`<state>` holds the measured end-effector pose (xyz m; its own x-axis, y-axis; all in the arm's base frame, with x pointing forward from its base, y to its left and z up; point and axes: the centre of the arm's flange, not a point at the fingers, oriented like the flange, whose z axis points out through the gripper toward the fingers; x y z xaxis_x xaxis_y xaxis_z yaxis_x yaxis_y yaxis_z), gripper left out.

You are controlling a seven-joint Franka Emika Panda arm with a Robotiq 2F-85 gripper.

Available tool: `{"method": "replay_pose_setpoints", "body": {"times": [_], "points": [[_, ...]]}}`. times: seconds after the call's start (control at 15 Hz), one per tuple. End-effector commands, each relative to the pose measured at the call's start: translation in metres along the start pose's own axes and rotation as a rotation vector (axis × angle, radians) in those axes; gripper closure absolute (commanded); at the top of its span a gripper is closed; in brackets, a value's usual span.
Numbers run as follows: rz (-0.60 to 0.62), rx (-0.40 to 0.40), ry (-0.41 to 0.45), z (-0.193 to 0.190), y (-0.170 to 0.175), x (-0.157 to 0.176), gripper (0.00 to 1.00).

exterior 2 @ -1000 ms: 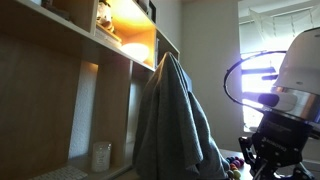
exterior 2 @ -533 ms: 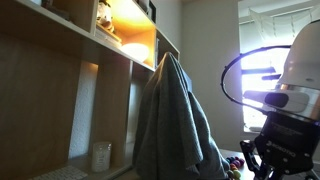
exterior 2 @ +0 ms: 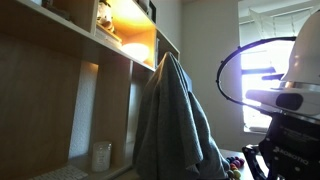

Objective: Pick the white cable near the string of beads and put it in the case

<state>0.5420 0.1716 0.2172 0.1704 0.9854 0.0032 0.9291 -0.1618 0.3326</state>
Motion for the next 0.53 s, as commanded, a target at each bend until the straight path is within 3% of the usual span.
{"method": "replay_pose_setpoints", "body": {"times": [0.0, 0.47], "points": [[-0.066, 0.008, -0.022, 0.0, 0.002, 0.013, 0.99], [-0.12, 0.016, -0.049, 0.008, -0.005, 0.03, 0.99]]}}
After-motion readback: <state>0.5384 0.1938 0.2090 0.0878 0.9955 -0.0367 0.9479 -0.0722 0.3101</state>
